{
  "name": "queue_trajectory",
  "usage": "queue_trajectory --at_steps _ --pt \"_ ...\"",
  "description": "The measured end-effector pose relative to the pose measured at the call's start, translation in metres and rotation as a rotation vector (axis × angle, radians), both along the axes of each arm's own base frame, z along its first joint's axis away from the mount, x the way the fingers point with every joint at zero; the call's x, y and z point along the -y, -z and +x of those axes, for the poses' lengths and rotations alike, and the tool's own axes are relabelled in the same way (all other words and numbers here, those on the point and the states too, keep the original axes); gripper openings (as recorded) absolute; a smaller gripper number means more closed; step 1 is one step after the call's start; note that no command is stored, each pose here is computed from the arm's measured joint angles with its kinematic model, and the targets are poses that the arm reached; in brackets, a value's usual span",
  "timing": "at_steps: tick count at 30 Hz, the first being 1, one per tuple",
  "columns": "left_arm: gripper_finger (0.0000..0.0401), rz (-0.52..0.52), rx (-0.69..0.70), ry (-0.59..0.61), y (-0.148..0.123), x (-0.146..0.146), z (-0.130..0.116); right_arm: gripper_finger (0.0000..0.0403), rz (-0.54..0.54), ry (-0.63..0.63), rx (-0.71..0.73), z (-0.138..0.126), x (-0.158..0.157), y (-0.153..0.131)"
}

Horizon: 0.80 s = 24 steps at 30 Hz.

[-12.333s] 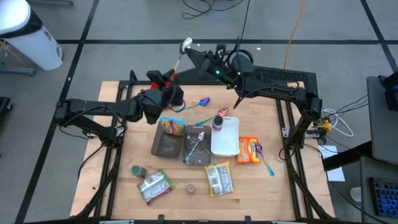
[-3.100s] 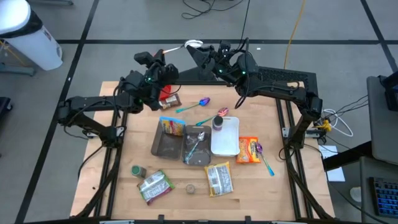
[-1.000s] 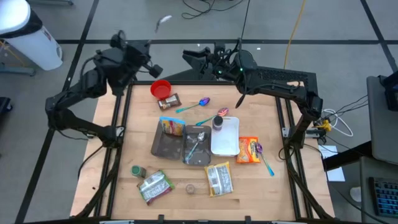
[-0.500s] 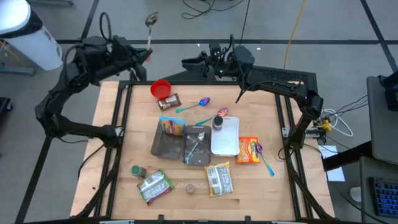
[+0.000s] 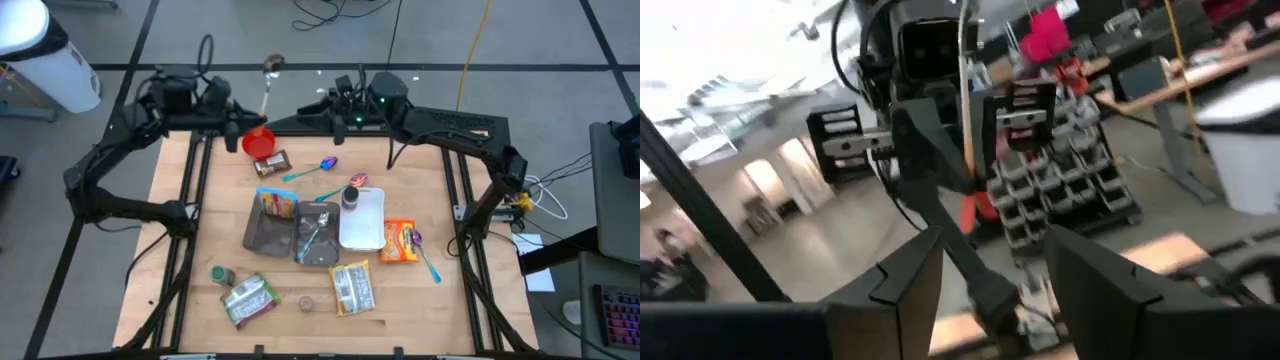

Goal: Pick & Place Food Item
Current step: Put the orange spoon into the right gray bin

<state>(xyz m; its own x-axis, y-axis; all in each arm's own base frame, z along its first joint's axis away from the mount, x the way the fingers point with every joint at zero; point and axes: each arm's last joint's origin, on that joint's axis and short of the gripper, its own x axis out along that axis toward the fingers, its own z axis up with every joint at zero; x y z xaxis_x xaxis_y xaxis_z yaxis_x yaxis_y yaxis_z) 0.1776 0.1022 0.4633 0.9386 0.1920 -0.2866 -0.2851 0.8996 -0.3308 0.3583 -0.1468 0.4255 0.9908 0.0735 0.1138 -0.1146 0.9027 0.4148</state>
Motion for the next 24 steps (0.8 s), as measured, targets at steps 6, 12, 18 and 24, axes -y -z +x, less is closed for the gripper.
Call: queue_trajectory --at_steps 6,12,18,24 --pt "0.0008 -0.124 0.064 0.117 0.033 -0.002 0.014 0.0171 -0.069 0.125 -0.103 -0.028 -0.01 -0.014" --pt "0.0008 -0.261 0.061 0.218 0.072 0.006 0.027 0.0171 -0.072 0.27 -0.107 -0.07 -0.024 -0.012" --pt "0.0008 -0.371 0.067 0.318 0.103 0.025 0.046 0.0171 0.037 0.38 -0.154 -0.102 -0.048 0.031" --pt "0.0008 -0.462 0.095 0.416 0.116 0.049 0.068 0.0171 0.145 0.342 -0.005 -0.098 -0.079 0.091"
